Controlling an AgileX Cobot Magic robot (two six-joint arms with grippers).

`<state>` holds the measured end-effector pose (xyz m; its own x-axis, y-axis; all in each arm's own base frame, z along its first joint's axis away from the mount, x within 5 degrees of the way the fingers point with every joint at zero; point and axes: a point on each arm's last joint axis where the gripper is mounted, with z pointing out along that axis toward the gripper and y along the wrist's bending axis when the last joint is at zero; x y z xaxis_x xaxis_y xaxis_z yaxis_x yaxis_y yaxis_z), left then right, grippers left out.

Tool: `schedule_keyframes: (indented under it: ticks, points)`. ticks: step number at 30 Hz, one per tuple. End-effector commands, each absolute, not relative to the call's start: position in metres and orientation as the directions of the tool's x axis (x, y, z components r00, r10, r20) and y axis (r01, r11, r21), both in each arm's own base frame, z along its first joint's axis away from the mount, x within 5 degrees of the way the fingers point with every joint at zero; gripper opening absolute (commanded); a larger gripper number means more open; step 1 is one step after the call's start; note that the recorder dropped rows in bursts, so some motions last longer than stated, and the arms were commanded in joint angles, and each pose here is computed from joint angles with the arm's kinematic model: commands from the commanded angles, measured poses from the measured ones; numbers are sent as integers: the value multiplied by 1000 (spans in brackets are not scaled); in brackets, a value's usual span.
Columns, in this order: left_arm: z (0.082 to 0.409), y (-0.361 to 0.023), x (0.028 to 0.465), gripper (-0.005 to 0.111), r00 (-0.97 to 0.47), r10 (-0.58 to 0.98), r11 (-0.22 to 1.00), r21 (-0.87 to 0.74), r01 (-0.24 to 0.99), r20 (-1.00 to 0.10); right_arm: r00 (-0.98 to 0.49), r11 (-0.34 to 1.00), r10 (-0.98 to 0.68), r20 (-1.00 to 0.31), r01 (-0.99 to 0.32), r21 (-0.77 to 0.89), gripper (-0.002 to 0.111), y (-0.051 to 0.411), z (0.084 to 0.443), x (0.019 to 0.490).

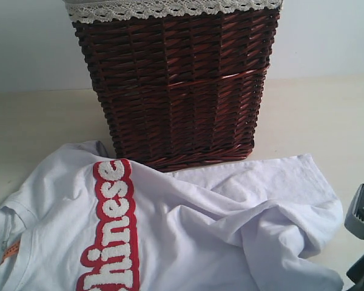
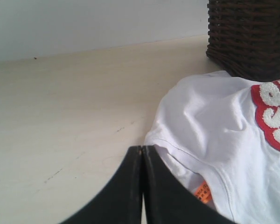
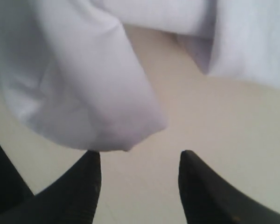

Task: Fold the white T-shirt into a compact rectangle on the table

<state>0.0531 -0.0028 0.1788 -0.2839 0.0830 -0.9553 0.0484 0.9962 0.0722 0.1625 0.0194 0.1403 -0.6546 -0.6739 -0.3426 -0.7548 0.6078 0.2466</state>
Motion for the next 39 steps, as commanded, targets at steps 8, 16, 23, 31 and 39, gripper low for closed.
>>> schedule_keyframes:
  ticks: [8, 16, 23, 31, 39]
  points:
    - [181, -3, 53, 0, -266, 79, 996, 69, 50, -961, -749, 656, -489, -447, -654, 378, 36, 31, 123, 182]
    - [181, -3, 53, 0, -266, 79, 996, 69, 50, -961, -740, 665, -467, -484, -655, 358, 0, 32, 129, 184]
    - [181, -3, 53, 0, -266, 79, 996, 69, 50, -961, -610, 605, -603, -514, -770, 204, 0, 27, 146, 182]
    - [181, -3, 53, 0, -266, 79, 996, 69, 50, -961, -432, 600, -744, -511, -768, -224, 0, 8, 192, 192]
    - [181, -3, 53, 0, -266, 79, 996, 69, 50, -961, -335, 503, -823, -458, -805, -315, 0, 6, 209, 189]
